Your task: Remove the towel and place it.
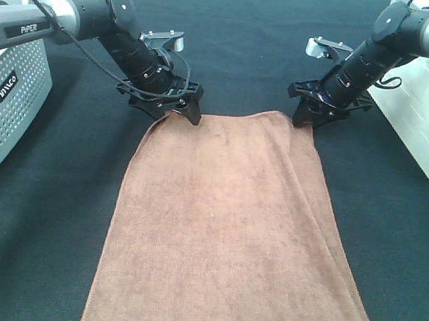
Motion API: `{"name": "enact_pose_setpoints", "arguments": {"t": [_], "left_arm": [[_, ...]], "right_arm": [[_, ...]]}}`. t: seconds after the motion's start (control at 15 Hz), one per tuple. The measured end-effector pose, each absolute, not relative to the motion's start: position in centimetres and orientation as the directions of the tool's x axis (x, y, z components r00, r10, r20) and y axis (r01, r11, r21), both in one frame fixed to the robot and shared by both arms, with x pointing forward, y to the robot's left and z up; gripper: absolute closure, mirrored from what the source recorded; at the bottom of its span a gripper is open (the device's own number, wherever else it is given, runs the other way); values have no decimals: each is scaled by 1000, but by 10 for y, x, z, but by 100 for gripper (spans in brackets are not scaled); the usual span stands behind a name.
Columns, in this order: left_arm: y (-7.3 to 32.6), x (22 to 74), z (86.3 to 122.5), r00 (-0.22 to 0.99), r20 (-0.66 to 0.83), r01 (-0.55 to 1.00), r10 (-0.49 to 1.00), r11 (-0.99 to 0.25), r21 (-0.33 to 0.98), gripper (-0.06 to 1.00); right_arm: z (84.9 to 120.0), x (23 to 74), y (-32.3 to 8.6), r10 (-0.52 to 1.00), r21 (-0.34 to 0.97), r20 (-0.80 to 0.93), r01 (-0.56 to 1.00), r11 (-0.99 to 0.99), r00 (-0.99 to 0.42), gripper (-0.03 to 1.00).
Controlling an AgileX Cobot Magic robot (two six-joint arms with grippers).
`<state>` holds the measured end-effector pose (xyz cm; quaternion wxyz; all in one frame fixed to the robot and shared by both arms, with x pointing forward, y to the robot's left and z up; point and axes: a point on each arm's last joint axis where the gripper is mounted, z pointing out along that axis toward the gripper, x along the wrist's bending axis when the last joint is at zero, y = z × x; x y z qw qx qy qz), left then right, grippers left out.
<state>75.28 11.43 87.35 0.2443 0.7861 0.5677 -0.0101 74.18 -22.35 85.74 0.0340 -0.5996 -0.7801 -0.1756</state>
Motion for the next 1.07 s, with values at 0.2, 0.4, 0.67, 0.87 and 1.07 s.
{"name": "enact_pose_setpoints", "arguments": {"t": [0.2, 0.4, 0.67, 0.87, 1.07], "left_arm": [[114, 753, 874, 355, -293, 897, 888, -236, 373, 18], [115, 753, 873, 357, -288, 897, 889, -240, 372, 18], [115, 753, 873, 358, -287, 897, 889, -241, 371, 18], [114, 752, 873, 373, -259, 890, 891, -265, 371, 18], [113, 752, 872, 383, -244, 886, 891, -280, 370, 18]], "right_arm": [[857, 742, -225, 926, 234, 250, 945, 228, -285, 69], [857, 743, -226, 929, 238, 226, 941, 240, -293, 85], [855, 742, -227, 930, 234, 205, 938, 255, -304, 97], [858, 744, -227, 929, 235, 199, 936, 262, -311, 97], [858, 745, -226, 928, 229, 198, 935, 270, -316, 97]]}}
